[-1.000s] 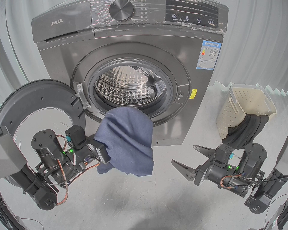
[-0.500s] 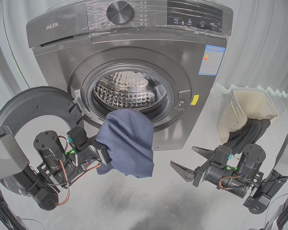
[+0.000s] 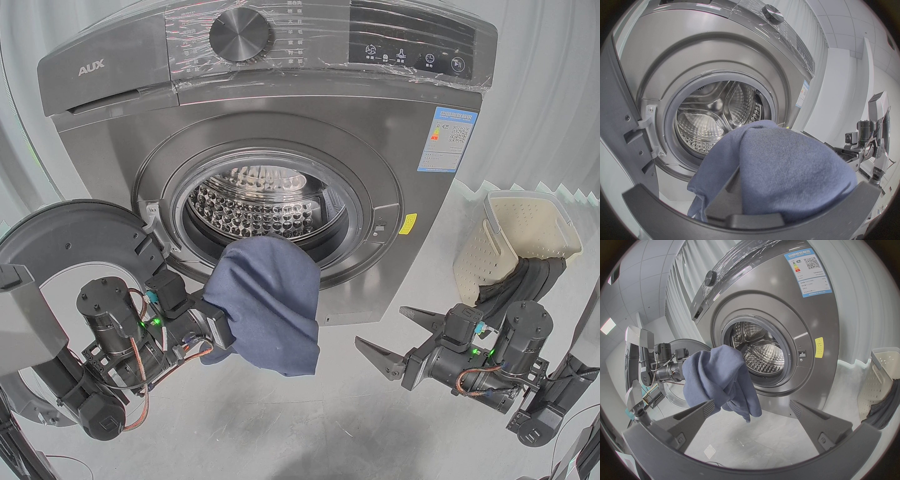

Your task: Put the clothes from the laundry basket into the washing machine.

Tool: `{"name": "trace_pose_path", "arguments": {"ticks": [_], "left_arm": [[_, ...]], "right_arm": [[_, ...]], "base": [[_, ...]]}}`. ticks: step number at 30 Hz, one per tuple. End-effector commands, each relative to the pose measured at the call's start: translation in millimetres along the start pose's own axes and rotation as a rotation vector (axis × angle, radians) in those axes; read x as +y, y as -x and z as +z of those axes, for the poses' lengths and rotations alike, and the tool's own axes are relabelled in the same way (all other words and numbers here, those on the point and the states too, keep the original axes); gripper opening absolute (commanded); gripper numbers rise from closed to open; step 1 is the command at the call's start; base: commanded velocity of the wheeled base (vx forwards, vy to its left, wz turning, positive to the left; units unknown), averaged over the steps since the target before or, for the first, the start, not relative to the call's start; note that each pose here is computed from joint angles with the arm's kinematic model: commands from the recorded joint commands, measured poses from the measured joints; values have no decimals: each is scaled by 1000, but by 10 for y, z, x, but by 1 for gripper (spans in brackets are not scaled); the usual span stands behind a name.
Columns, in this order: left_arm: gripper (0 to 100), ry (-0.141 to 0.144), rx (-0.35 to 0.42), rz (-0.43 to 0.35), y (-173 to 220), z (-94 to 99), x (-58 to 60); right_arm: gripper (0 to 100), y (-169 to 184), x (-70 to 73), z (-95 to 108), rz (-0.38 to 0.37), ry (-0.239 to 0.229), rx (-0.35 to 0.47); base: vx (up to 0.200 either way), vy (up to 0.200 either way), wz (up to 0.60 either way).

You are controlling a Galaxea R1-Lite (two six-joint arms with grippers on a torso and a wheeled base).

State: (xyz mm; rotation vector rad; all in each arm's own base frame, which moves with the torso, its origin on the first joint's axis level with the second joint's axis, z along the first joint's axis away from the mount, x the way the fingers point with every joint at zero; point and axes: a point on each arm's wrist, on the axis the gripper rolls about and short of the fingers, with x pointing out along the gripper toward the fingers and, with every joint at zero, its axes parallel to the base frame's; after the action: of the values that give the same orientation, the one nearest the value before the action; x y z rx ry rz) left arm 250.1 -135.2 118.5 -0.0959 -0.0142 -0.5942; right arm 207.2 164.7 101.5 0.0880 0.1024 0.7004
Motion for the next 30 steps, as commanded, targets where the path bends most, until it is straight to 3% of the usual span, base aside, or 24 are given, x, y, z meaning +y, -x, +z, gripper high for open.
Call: {"name": "trace_pose_path", "arguments": {"ticks": [1,11,20,30], "left_arm": [[0,-1,6,0,-5,-19,0],[0,-2,24,-8,-12,-65,-21],[0,-2,26,-6,-27,-79,-18],[0,-2,19,-13,-44,-70,-39]], "right_arm": [[100,-3,-4,-7,-1,-1,3],[100,6,2,-30,0,1,14],[100,8,18,-35,6,0,16],[100,46,26,-76,10,1,40]], "base": [[0,0,0],[0,0,0],[200,0,0],[0,0,0]]}}
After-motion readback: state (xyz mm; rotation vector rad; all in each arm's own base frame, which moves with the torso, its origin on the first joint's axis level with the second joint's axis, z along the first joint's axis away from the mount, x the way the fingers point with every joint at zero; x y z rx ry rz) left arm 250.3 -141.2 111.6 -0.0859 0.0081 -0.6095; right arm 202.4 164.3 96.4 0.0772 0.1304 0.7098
